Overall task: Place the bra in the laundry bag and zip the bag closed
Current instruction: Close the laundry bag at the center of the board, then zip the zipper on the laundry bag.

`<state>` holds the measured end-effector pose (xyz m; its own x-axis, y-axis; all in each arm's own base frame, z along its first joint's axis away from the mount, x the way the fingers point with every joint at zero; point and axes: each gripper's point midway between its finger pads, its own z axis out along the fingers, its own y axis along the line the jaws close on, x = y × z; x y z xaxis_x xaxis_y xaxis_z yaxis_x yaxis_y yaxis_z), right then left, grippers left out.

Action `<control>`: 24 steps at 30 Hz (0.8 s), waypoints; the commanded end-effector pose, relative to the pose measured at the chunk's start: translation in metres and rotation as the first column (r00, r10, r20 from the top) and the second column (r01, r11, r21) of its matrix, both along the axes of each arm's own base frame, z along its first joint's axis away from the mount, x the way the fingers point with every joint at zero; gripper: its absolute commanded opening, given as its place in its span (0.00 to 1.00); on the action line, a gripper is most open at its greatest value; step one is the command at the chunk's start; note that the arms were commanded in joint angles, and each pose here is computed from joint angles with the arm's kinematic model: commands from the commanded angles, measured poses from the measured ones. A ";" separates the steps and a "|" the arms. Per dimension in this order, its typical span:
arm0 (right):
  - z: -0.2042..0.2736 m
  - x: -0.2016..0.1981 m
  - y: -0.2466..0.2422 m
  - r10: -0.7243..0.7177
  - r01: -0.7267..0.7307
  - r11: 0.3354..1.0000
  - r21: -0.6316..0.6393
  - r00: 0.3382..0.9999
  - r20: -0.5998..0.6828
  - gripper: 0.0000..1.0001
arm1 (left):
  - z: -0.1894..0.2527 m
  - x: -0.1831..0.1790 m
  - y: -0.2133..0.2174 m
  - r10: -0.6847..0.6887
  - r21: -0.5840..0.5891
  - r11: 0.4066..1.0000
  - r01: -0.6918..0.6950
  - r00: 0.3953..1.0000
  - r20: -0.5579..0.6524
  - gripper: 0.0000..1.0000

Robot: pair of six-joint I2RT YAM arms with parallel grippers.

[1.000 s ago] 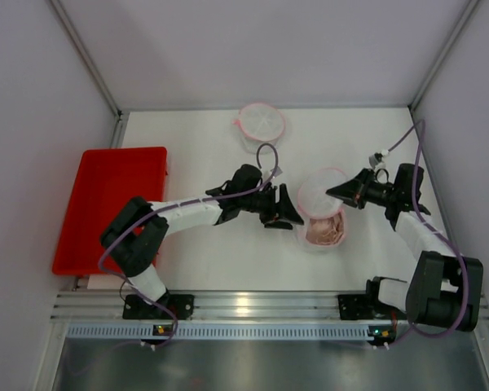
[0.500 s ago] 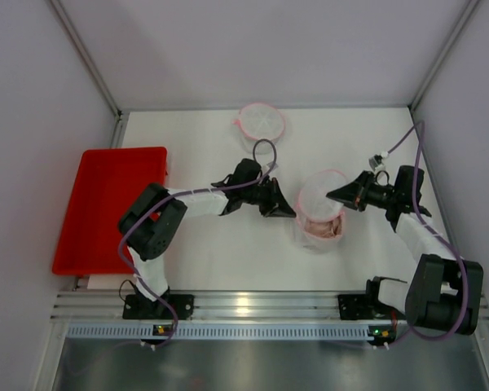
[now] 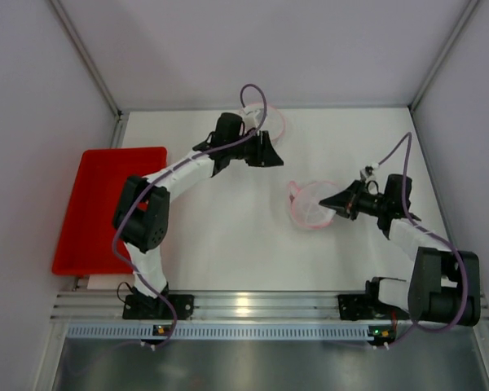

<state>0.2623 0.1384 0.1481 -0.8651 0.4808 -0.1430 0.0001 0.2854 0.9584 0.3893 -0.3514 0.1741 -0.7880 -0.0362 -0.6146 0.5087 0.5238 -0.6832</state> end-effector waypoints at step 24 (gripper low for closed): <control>-0.026 0.006 0.031 -0.148 0.075 0.977 -0.199 0.912 -0.383 0.00 | 0.025 -0.210 -0.062 -0.765 0.933 0.353 0.069 -0.553 0.330 0.45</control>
